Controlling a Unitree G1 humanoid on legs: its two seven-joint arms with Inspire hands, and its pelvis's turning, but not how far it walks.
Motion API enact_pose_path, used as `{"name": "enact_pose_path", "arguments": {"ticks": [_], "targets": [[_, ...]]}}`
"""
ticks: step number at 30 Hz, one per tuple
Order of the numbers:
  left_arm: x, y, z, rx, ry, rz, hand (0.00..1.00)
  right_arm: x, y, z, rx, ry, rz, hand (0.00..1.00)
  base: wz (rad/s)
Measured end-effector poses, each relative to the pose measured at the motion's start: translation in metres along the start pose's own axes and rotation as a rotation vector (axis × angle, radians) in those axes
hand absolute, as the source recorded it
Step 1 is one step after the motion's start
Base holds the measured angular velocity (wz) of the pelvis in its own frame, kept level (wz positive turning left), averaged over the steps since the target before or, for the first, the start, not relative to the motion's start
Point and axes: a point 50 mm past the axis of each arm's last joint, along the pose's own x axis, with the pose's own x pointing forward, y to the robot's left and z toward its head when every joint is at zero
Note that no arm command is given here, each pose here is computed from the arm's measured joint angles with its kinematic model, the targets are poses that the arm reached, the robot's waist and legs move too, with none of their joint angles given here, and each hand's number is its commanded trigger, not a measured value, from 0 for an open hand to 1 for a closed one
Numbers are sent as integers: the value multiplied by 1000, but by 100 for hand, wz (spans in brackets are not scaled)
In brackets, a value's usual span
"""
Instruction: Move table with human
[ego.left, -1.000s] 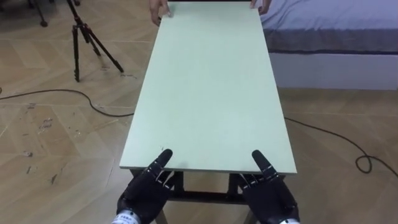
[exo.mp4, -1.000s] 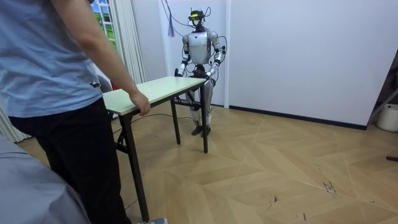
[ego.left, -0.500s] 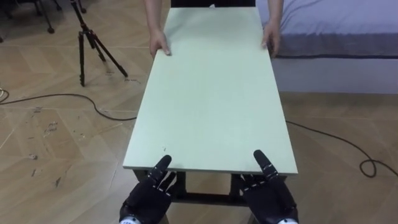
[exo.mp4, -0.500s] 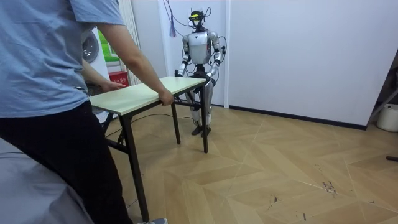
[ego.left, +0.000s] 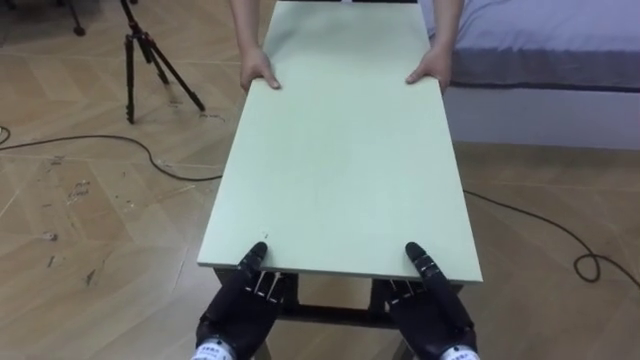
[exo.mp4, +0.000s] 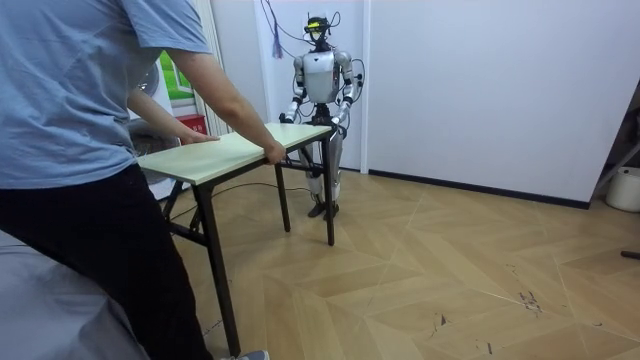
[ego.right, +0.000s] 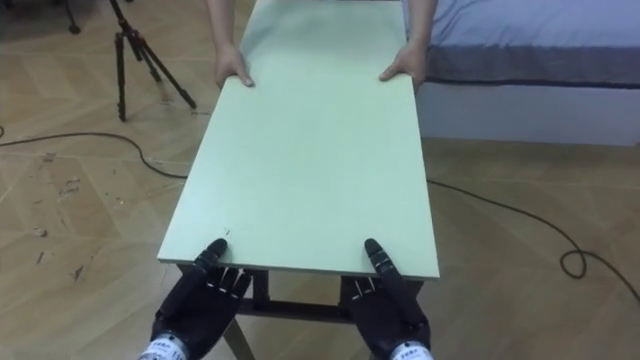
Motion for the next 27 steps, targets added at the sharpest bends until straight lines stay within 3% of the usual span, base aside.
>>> {"name": "enact_pose_path", "arguments": {"ticks": [16, 27], "targets": [[1, -1, 1, 18, -5, 3, 100, 1, 1, -3, -14, -25, 3, 100, 0], [5, -11, 2, 28, -7, -31, 100, 7, 9, 1, -22, -41, 40, 100, -1]]}}
